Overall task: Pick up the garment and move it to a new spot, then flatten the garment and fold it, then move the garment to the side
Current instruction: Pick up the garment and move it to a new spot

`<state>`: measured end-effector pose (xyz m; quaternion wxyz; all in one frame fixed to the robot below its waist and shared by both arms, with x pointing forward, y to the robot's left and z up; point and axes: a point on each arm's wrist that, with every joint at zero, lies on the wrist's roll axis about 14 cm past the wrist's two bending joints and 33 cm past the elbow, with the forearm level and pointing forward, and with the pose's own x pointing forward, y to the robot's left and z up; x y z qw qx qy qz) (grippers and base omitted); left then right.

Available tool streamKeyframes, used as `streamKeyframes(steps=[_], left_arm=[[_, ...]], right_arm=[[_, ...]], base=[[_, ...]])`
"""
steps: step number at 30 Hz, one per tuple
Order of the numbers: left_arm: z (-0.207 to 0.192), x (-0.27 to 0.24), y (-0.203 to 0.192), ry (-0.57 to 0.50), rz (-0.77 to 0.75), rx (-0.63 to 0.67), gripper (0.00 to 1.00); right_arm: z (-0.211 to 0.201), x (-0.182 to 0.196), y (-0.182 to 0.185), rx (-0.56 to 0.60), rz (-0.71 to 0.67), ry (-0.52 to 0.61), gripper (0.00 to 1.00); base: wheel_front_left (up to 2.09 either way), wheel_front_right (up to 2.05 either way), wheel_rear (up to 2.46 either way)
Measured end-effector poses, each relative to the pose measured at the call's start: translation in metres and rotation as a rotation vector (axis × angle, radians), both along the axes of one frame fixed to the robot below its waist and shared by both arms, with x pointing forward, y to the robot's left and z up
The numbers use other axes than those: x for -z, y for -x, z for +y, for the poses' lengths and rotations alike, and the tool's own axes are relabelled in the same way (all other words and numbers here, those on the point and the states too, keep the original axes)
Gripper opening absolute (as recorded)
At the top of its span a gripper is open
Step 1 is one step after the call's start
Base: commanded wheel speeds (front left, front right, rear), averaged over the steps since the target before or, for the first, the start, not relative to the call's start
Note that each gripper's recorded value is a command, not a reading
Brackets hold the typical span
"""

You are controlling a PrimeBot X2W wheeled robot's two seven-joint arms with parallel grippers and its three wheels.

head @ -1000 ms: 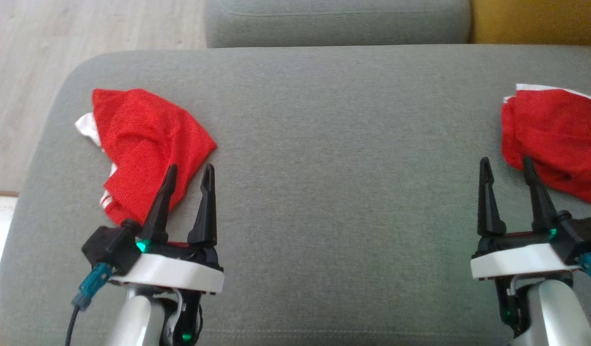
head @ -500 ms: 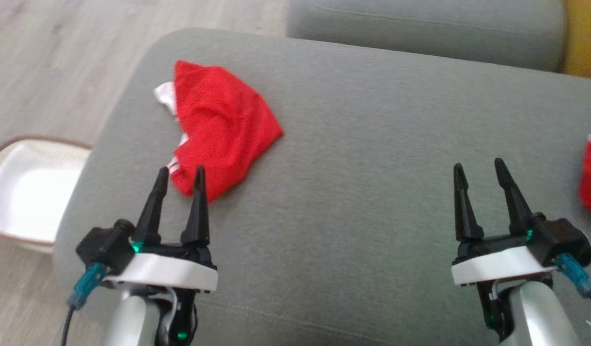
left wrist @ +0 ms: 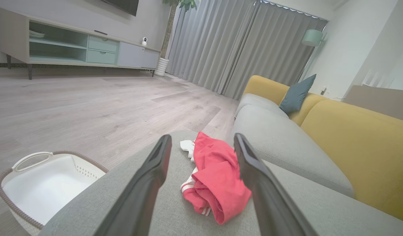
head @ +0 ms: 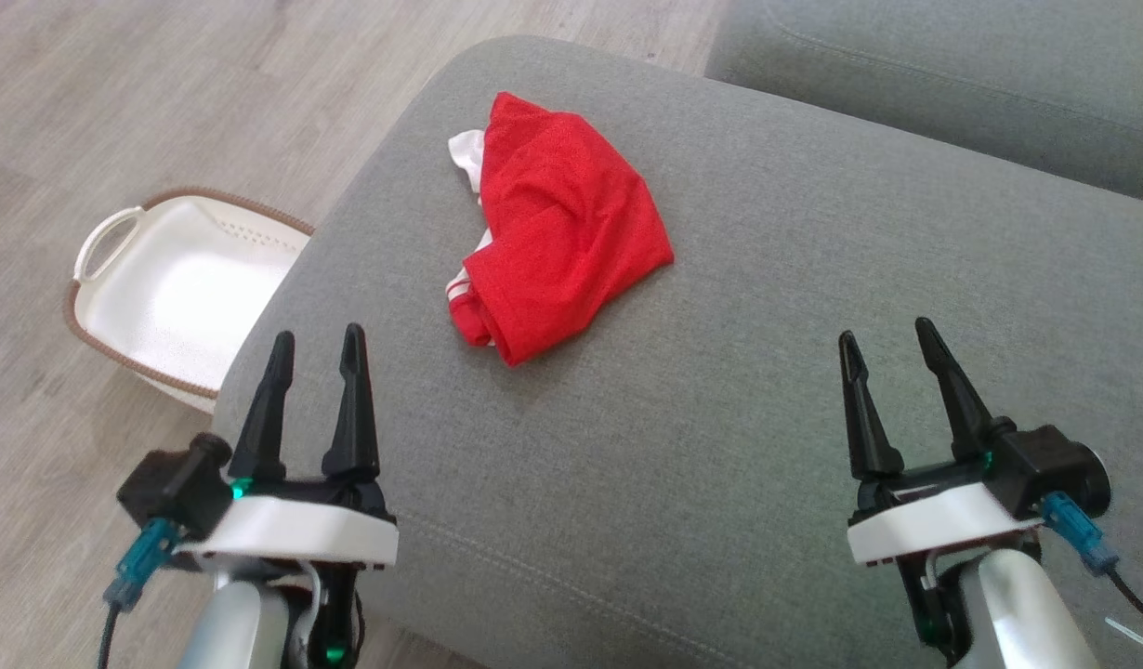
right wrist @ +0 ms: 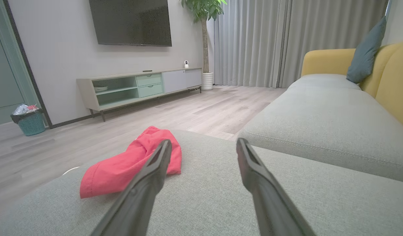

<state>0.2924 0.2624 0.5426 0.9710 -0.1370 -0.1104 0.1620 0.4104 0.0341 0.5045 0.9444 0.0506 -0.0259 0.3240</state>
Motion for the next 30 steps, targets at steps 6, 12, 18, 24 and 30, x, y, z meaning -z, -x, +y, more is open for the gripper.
streamKeyframes(steps=[6, 12, 18, 24, 30], left_arm=[[0.001, 0.004, 0.000, 0.002, 0.013, -0.007, 1.00], [0.002, 0.010, -0.012, -0.004, 0.037, 0.004, 1.00], [-0.004, 0.012, -0.048, -0.059, 0.057, 0.084, 1.00], [-0.004, 0.025, -0.104, -0.104, 0.110, 0.161, 1.00], [0.004, 0.053, -0.168, -0.138, 0.261, 0.244, 1.00]], right_arm=[[-0.002, 0.006, -0.001, 0.006, 0.016, 0.008, 1.00], [-0.019, 0.012, -0.011, 0.057, 0.026, 0.015, 1.00], [-0.048, 0.019, -0.033, 0.150, 0.034, 0.034, 1.00], [-0.077, 0.017, -0.065, 0.249, 0.008, 0.044, 1.00], [-0.110, 0.025, -0.091, 0.349, 0.005, 0.063, 1.00]], base=[[0.00, 0.00, 0.00], [0.00, 0.00, 0.00], [0.00, 0.00, 0.00], [0.00, 0.00, 0.00], [0.00, 0.00, 0.00]])
